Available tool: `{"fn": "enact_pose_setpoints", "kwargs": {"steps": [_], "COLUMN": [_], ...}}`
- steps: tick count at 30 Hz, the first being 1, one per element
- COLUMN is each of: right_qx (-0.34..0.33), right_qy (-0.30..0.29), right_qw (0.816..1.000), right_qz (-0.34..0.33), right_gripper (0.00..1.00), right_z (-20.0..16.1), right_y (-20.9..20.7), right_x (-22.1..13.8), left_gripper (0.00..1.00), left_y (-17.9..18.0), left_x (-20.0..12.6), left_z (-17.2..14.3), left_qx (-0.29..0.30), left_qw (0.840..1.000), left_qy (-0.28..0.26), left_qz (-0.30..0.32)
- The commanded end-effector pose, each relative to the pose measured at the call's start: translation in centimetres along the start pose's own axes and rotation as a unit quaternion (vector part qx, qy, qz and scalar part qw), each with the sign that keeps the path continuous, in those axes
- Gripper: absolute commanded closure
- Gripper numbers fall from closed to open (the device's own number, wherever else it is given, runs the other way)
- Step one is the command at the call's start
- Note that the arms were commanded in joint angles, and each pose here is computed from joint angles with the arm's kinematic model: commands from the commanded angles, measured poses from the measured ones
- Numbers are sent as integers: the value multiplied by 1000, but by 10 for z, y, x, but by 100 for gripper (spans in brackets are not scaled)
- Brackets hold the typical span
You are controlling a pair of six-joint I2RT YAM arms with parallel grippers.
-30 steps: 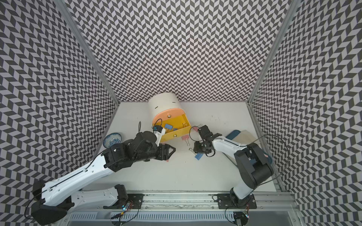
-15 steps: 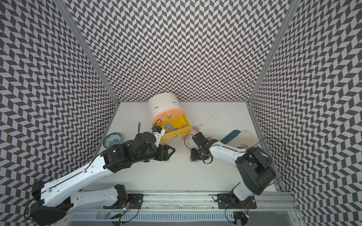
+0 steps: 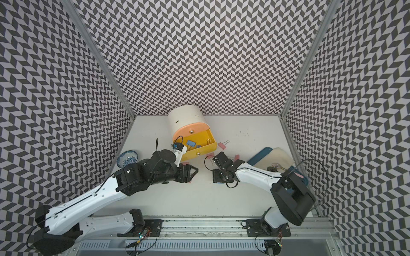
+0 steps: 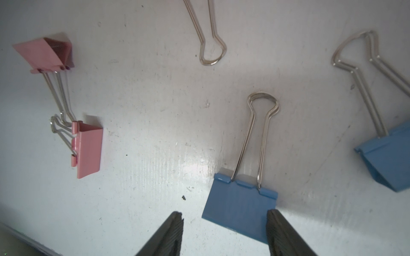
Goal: Put the binder clips in the drawer according to color
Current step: Pick up the binder clip at the center of the board.
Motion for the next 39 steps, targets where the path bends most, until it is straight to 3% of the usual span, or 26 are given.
{"fn": "enact_pose_setpoints", "kwargs": {"steps": [1,8,12,18,26,39], "right_qx": [28,45,48,57,57,49], "right_qy": [-26,-25,-23,-26,-25,-49], "right_qw": [999,997,997,996,993,995], "right_qz": [-22,-54,-59,-71,-96,-77], "right_gripper": [37,33,21,22,29,58], "right_z": [6,-1,-1,2,0,1], "right_y": [0,2,7,7,-2,-3], "right_x": [-6,4,8,13,21,1], "left_gripper": [33,32,32,32,31,32], "left_y": [-8,-9,-8,-6,-4,-2], "left_x": [-14,-26,-32,-35,-38,-34], "left_z": [12,16,17,16,14,12], "left_qx": [20,37,43,49,45,29], "left_qw": [999,998,998,997,998,998], "left_qy": [-27,-41,-47,-47,-46,-44], "left_qz": [-16,-22,-24,-23,-24,-22]}}
Point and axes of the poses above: each gripper's point midway between its finger pads, its own x axis out along the fingers, its own y axis along the line the jaws close on, z = x × y, the point moved 2 cm from there along -x, back along the fingers, and after that the axes turned 5 degrees about x, right-handed, at the moved point
